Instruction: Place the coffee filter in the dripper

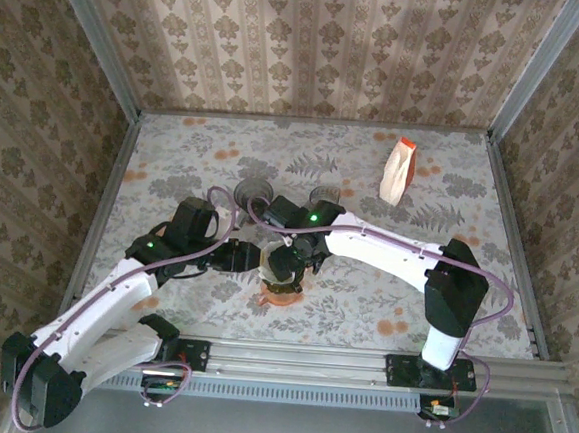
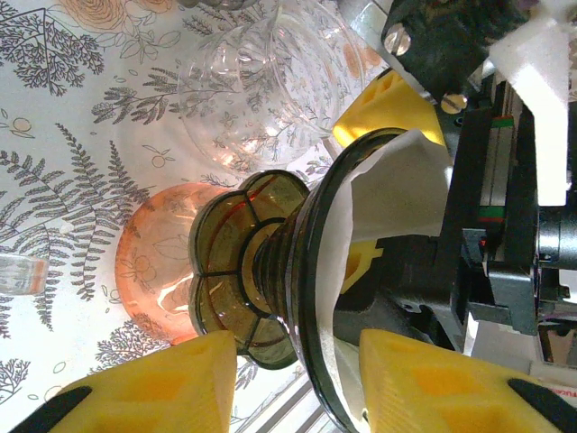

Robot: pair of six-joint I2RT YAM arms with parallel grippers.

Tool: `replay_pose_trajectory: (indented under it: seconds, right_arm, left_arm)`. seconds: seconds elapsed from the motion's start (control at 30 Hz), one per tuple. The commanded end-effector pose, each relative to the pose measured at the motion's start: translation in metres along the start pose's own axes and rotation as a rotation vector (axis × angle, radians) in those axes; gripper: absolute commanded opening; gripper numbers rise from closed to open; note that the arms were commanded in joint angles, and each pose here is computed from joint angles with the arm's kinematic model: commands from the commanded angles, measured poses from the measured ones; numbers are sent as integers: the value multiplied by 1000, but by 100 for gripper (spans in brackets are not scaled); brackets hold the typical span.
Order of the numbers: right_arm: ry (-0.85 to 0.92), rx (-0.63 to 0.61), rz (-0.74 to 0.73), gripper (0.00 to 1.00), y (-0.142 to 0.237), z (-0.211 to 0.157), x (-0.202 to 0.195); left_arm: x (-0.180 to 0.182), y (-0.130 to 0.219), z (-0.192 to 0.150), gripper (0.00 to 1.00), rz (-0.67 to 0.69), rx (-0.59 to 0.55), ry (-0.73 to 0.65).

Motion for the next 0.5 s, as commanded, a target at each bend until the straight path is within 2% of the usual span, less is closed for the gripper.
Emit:
replay_pose_trajectory:
  seconds: [0.0,0.3,0.47]
  right_arm:
    - [-11,0,-27,85,4,-3,0]
    - [-28,-111,-35,86,46,2,-4]
    - [-45,-123,-55,86,60,-8,-9]
  left_arm:
    - [3,-4,-2,40,-2,21,-4]
    - [3,-5,-2,38,-2,25,0]
    - [3,-5,-2,38,-4,20,3]
Point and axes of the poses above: each hand's point on the last joint's axis, 136 mm out from that joint toward the fingers, its own y axis back along the fingers, its own x axis along the line the jaws close on, z = x × y, the point moved 9 cm from there along y, back along the fingers, and after that the axes turned 11 degrees about y, right-handed, at the moved point
